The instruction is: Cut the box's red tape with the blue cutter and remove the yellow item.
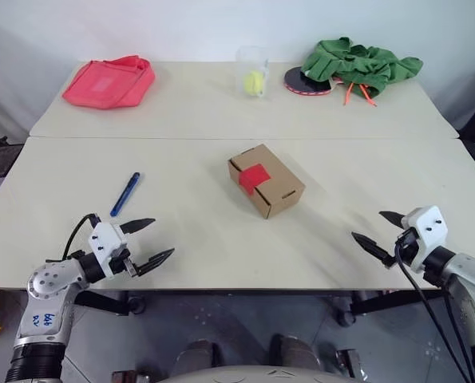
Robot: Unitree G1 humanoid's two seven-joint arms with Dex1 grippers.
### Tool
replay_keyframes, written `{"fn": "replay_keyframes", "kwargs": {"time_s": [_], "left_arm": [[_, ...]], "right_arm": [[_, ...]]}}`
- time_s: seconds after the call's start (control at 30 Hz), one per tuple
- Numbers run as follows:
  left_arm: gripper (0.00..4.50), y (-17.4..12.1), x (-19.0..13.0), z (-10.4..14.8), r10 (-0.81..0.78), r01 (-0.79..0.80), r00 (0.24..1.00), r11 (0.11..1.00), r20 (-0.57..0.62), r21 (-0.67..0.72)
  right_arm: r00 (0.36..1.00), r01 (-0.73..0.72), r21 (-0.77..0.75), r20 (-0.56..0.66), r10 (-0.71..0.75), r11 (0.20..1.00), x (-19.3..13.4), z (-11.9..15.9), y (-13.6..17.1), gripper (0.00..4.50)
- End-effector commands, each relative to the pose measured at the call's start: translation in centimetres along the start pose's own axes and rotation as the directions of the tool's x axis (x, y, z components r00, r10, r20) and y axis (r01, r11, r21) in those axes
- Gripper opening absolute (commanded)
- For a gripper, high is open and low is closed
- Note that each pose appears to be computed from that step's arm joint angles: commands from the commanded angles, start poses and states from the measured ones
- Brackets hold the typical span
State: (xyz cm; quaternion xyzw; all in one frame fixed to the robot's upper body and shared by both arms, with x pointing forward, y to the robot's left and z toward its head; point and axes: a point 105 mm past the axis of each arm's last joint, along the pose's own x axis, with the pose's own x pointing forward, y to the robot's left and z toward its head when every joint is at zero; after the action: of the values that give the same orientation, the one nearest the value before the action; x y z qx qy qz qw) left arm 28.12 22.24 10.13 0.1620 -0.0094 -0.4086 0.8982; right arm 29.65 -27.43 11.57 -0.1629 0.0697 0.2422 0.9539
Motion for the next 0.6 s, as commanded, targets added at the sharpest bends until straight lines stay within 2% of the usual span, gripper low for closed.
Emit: {"fn": "replay_keyframes", "kwargs": {"time_s": [0.03, 0.1, 0.23, 0.4, 0.43, 0.53, 0.6], "left_arm": [[4.49, -0.1, 0.2, 1.2, 0.007, -0.008, 0.999, 1.000, 0.037, 0.019], [4.49, 0.3, 0.4, 1.0, 0.045, -0.045, 0.999, 0.999, 0.015, -0.023], [4.49, 0.5, 0.7, 1.5, 0.053, -0.053, 0.998, 0.998, 0.015, -0.018], [4.49, 1.4, 1.8, 1.3, 0.083, -0.084, 0.995, 0.996, -0.048, -0.013], [4.49, 1.4, 2.1, 1.3, 0.071, -0.072, 0.996, 0.997, -0.055, -0.013], [4.49, 1.9, 2.7, 2.9, 0.041, -0.041, 0.998, 0.999, 0.044, -0.012], [4.49, 2.2, 3.1, 2.7, 0.026, -0.026, 0.999, 1.000, 0.024, -0.008]], "right_arm": [[1.000, 0.016, -0.034, 0.021, -0.015, 0.999, -0.5, 1.1, -0.9, 4.50], [1.000, 0.019, -0.036, 0.021, -0.018, 0.999, -0.6, 1.2, -1.0, 4.50], [0.999, 0.026, -0.041, 0.027, -0.025, 0.999, -0.7, 1.5, -1.1, 4.50], [0.998, 0.063, -0.016, 0.025, -0.063, 0.998, -0.6, 2.2, -1.5, 4.50], [0.995, 0.094, -0.029, -0.008, -0.094, 0.995, -0.6, 2.0, -1.8, 4.50], [0.997, 0.080, -0.031, 0.003, -0.080, 0.996, -0.3, 3.1, -0.9, 4.50], [0.998, 0.053, -0.014, 0.017, -0.053, 0.998, -0.2, 3.6, -0.1, 4.50]]}}
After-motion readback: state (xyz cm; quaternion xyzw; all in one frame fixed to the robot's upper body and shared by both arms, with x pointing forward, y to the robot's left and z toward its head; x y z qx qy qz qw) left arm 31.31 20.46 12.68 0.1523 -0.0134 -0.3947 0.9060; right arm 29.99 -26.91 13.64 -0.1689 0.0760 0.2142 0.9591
